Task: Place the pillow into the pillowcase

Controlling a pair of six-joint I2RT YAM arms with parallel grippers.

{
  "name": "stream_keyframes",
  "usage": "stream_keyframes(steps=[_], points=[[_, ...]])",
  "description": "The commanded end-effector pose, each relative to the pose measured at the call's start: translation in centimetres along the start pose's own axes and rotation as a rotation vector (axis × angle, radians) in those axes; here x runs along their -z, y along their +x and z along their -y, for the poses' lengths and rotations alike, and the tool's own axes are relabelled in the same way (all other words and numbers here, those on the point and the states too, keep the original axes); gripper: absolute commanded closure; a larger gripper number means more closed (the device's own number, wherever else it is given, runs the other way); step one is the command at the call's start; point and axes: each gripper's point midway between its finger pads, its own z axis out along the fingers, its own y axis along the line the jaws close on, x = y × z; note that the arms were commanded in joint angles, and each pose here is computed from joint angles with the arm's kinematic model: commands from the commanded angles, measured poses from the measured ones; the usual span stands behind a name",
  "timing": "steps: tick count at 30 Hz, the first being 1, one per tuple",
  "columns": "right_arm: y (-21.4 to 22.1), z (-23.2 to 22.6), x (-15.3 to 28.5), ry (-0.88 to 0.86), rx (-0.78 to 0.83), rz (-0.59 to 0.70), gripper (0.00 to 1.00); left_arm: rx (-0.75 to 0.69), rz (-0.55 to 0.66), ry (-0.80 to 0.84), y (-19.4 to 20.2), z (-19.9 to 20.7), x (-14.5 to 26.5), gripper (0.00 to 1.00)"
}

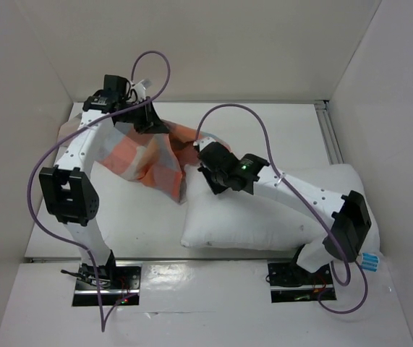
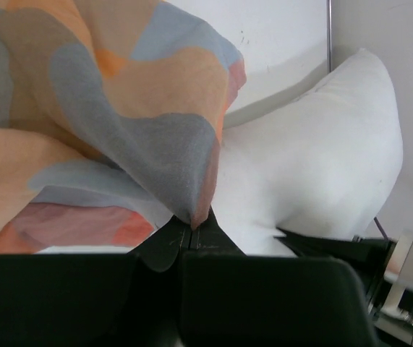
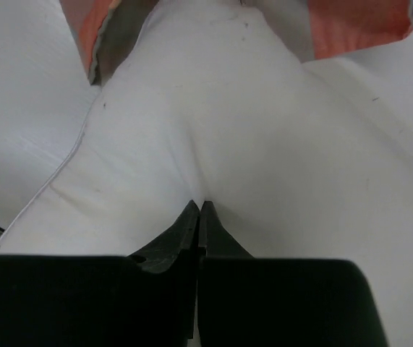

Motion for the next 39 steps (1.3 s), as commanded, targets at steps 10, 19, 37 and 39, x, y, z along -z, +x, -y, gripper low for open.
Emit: stream_keyframes(steps=[10, 19, 37, 39], points=[[-8.6, 2.1, 4.8, -0.066, -0.129, 0.332, 1.0, -0.078, 0.0, -0.002, 3.7, 1.3, 3.6, 1.0], [-13.0, 9.0, 2.0, 0.124, -0.296, 0.419, 1.0, -0.119, -0.007, 0.021, 4.7, 3.0, 4.6, 1.0], [-15.0, 16.3, -3.4, 0.034, -0.613, 0.428, 1.0, -0.151, -0.09, -0.02, 8.6, 2.7, 3.7, 1.0], [-14.1, 18.0, -3.8, 0.062, -0.66, 0.416, 1.0, -0.149, -0.094, -0.073, 9.1, 1.6, 3.7, 1.0]])
